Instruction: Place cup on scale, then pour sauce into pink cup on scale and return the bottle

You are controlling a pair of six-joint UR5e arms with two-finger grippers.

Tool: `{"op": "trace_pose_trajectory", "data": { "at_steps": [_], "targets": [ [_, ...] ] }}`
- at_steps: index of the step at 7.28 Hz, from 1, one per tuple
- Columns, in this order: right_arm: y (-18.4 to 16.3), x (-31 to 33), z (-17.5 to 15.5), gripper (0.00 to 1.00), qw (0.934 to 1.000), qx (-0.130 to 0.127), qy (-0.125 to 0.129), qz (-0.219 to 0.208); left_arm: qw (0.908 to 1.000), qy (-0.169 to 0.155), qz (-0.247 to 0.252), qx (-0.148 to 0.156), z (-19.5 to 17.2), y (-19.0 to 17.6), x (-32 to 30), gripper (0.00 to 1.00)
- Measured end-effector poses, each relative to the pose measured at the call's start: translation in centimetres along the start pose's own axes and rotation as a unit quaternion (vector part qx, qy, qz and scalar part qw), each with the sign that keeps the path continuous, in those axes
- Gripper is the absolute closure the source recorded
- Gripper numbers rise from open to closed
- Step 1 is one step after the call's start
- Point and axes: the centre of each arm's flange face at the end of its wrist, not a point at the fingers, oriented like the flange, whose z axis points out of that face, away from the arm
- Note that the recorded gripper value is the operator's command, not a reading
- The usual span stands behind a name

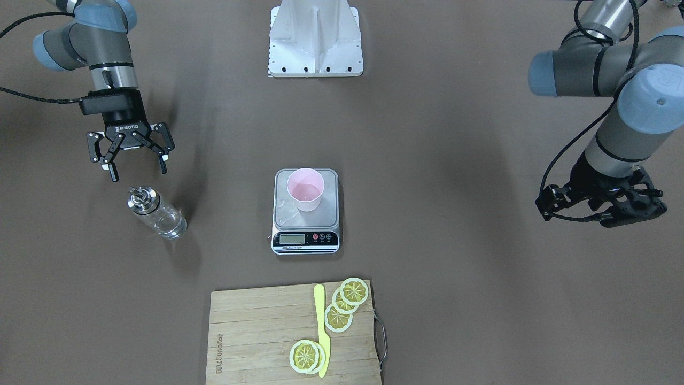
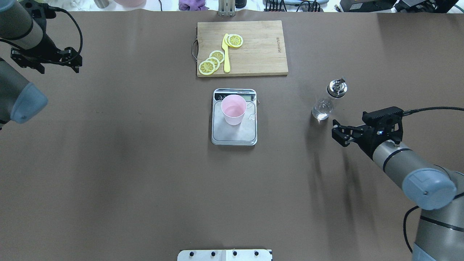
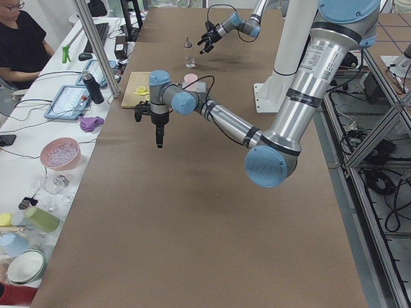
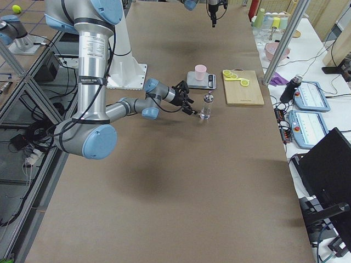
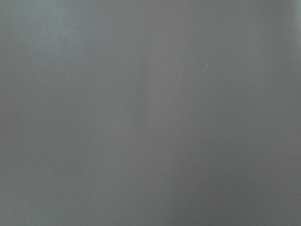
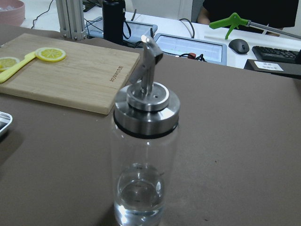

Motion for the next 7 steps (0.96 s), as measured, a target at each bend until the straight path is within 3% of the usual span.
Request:
{"op": "trace_pose_trajectory", "data": {
  "at_steps": [2,3,5,6,7],
  "targets": [
    [-4.4,1.3,-5.7,0.00,0.9973,-0.064,-0.034,0.010,1.0000,0.000,-0.003,0.004,-0.4,-0.4,-0.6,0.01],
    [-7.8,2.4,-7.2,0.00,0.9923,-0.112,-0.051,0.018,0.9999,0.000,-0.008,0.007,-0.8,-0.8,-1.4,0.02],
    [-14.5,9.3,-7.0,0.00,0.9705,-0.219,-0.100,0.010,0.9996,-0.006,0.021,0.018,-2.2,-2.7,-5.9,0.02],
    [-15.9,13.8,-6.0,0.00,0.9604,-0.254,-0.115,0.007,0.9985,-0.017,0.050,0.017,-2.3,-3.4,-9.7,0.02],
    [-15.6,19.1,-4.2,0.00,0.9527,-0.282,-0.113,-0.004,0.9969,-0.029,0.072,0.016,-2.7,-4.3,-14.5,0.02]
  ]
}}
